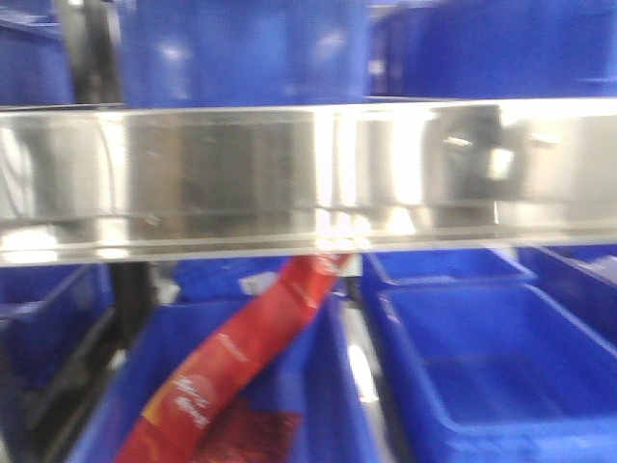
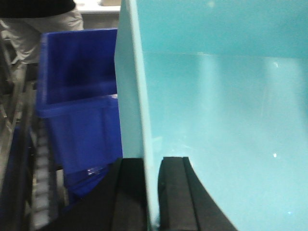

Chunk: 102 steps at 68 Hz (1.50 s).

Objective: Fetch blue bin and place on conveyor start
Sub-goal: 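Hold the teal bin with both grippers while the base turns away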

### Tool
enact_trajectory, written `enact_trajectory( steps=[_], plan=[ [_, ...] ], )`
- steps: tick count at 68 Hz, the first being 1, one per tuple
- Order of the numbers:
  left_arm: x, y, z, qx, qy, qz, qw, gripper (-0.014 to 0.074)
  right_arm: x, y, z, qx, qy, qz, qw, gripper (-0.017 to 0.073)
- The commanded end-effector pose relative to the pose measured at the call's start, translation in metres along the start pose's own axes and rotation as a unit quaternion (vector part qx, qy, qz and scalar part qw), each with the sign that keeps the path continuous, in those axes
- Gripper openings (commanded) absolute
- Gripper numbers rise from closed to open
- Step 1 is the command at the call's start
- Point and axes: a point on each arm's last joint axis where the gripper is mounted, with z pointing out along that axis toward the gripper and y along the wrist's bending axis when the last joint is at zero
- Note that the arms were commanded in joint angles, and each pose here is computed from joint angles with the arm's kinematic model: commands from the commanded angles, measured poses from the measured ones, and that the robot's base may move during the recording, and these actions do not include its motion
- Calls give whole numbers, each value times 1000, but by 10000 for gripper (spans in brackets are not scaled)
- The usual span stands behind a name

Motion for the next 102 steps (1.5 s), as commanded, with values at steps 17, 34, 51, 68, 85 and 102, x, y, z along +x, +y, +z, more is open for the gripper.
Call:
enact_trajectory(
  steps=[17, 34, 51, 68, 85, 102],
  plan=[
    [-11, -10, -8, 40, -45, -31, 998, -111, -16, 9, -7, -37, -83, 0, 996, -153],
    [-12, -10, -8, 40, -46, -31, 998, -111, -17, 9, -8, -37, -87, 0, 996, -153],
    [-12, -10, -8, 40, -46, -31, 998, -111, -17, 9, -8, -37, -87, 0, 996, -153],
    [-12, -10, -8, 40, -46, -31, 998, -111, -17, 9, -8, -37, -87, 0, 996, -153],
    [-12, -10, -8, 40, -46, -31, 998, -111, -17, 9, -8, -37, -87, 0, 996, -153],
    [-12, -10, -8, 40, -46, -31, 998, -111, -17, 9, -8, -37, -87, 0, 996, -153]
  ],
)
